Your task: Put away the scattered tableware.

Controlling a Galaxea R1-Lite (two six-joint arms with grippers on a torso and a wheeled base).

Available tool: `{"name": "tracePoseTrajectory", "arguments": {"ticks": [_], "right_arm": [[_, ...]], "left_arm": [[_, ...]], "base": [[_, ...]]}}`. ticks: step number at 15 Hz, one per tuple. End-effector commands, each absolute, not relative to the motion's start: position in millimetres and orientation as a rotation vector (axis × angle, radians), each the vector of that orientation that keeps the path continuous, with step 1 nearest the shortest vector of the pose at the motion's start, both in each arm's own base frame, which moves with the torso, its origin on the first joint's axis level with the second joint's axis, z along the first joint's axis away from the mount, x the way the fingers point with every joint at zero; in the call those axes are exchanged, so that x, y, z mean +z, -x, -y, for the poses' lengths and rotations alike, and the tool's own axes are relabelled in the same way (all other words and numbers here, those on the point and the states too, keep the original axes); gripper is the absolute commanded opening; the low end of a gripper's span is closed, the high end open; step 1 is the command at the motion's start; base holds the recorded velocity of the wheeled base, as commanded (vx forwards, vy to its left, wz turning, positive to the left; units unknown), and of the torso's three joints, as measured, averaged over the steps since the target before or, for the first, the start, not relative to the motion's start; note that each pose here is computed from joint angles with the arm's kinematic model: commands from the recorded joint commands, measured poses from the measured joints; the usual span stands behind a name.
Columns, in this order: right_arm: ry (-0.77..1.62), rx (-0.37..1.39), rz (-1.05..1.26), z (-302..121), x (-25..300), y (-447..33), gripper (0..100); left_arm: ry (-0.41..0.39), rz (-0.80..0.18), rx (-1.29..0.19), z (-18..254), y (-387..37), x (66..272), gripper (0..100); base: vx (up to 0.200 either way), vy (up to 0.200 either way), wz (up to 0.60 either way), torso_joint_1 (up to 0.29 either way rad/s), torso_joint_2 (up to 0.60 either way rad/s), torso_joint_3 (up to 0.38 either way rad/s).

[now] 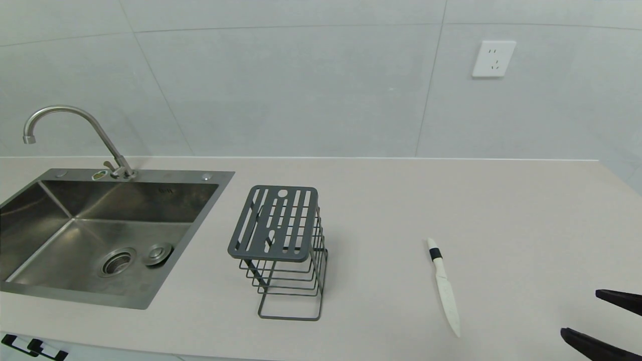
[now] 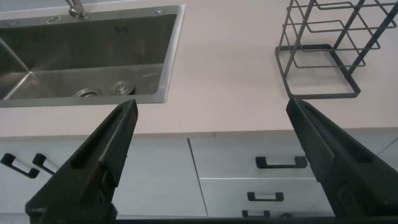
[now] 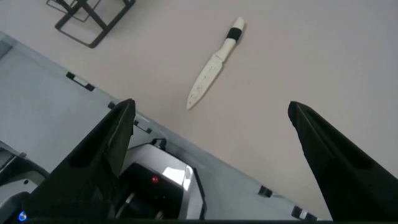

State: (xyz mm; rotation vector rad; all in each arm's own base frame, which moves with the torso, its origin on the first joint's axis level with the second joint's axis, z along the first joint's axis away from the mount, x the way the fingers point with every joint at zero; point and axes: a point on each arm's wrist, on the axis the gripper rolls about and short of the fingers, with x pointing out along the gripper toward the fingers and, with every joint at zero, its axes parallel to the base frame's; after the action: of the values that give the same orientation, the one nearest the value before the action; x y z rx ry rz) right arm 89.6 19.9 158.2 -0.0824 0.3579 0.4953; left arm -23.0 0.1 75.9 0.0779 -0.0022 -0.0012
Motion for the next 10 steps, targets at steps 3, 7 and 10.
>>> {"name": "tracePoseTrajectory", "arguments": {"ticks": [3, 7, 10], "right_arm": [[0.086, 0.536, -0.47, -28.4, 150.2, -114.3, 100], [0.111, 0.543, -0.488, -40.2, 159.4, -135.9, 100], [0.14, 0.59, -0.547, -55.1, 153.5, -149.8, 100]], "left_arm": [[-0.08, 0.002, 0.0, -0.1, 22.9, 75.9, 100], [-0.08, 0.002, -0.001, -0.1, 22.9, 75.9, 100], [-0.08, 0.002, -0.001, -0.1, 22.9, 75.9, 100]], "base": [[0.0, 0.0, 0.0, 0.0, 0.0, 0.0], [0.0, 0.0, 0.0, 0.0, 0.0, 0.0], [0.0, 0.0, 0.0, 0.0, 0.0, 0.0]]}}
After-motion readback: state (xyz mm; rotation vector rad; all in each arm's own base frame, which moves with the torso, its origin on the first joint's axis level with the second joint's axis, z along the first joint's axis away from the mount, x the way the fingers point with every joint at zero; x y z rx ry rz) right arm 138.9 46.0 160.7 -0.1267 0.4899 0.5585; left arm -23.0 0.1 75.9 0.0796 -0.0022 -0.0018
